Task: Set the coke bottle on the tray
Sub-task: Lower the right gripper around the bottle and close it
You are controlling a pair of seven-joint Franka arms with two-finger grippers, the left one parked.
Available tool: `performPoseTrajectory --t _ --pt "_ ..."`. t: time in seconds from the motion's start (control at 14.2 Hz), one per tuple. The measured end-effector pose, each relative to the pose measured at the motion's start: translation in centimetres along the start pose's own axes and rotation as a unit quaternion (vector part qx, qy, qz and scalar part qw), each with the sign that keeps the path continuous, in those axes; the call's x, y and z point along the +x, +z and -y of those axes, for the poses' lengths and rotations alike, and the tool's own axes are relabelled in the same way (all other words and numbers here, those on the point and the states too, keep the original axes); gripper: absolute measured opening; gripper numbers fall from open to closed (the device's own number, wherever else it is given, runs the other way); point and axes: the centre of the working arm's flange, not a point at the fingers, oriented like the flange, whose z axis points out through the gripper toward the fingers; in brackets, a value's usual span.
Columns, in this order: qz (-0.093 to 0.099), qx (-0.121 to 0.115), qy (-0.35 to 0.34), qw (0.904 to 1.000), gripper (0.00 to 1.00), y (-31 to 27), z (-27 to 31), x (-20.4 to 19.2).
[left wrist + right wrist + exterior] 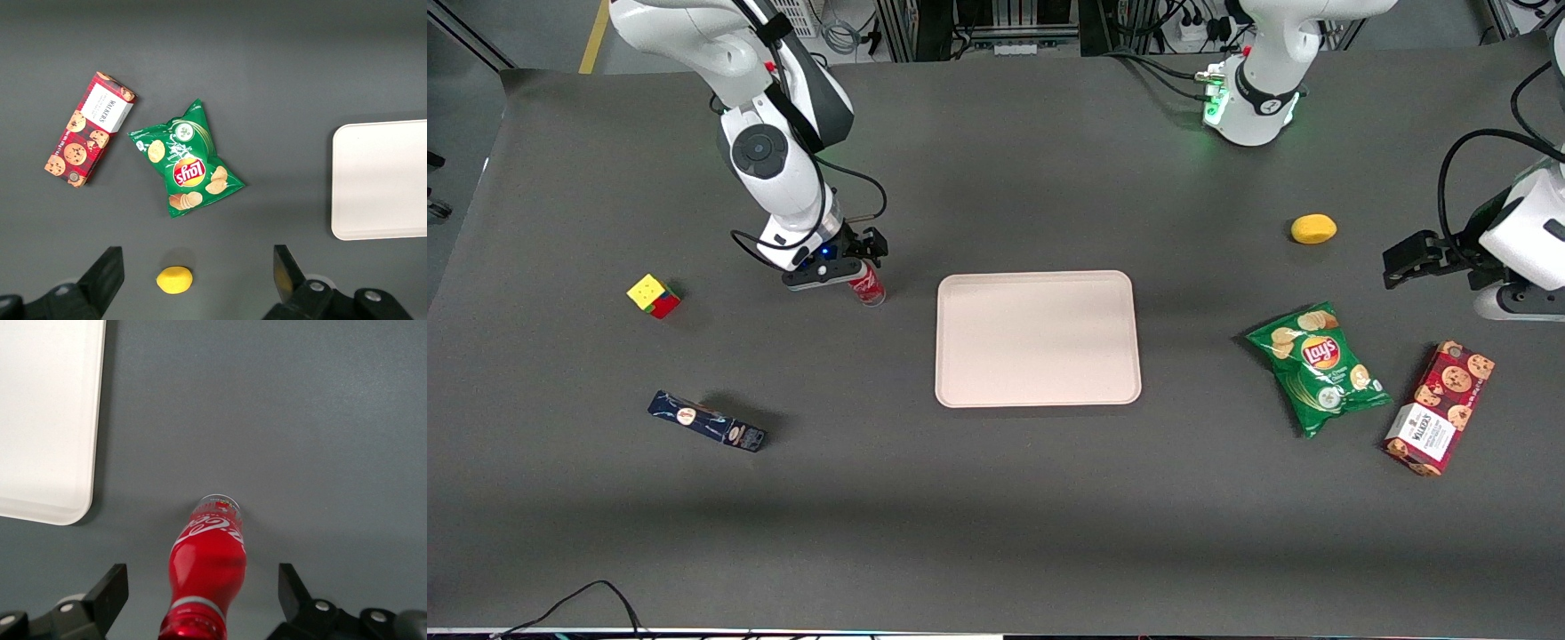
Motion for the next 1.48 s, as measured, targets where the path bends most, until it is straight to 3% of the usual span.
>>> performPoseTrajectory --t 0.21,0.35,0.49,0.63,0.7,1.12,1.34,1.48 --pt "0.000 0.000 -0.001 1.0000 0.92 0.0 0.0 0.0" --pt "0.000 0.000 -0.001 1.0000 0.74 0.0 0.1 0.0" --pt "0.000 0.000 -0.003 1.0000 0.67 0.0 0.2 -0.1" --pt "-0.001 0.000 -0.006 1.0000 0.49 0.0 0.6 -0.2" --pt "-0.001 0.000 -0.006 1.0000 0.47 0.0 0.6 -0.2" --pt "0.001 -0.001 -0.008 1.0000 0.47 -0.7 1.1 0.1" --pt "0.043 -0.016 -0.009 0.9989 0.47 -5.0 2.0 2.0" --pt "0.048 -0.018 -0.006 0.9987 0.47 -10.3 2.4 3.6"
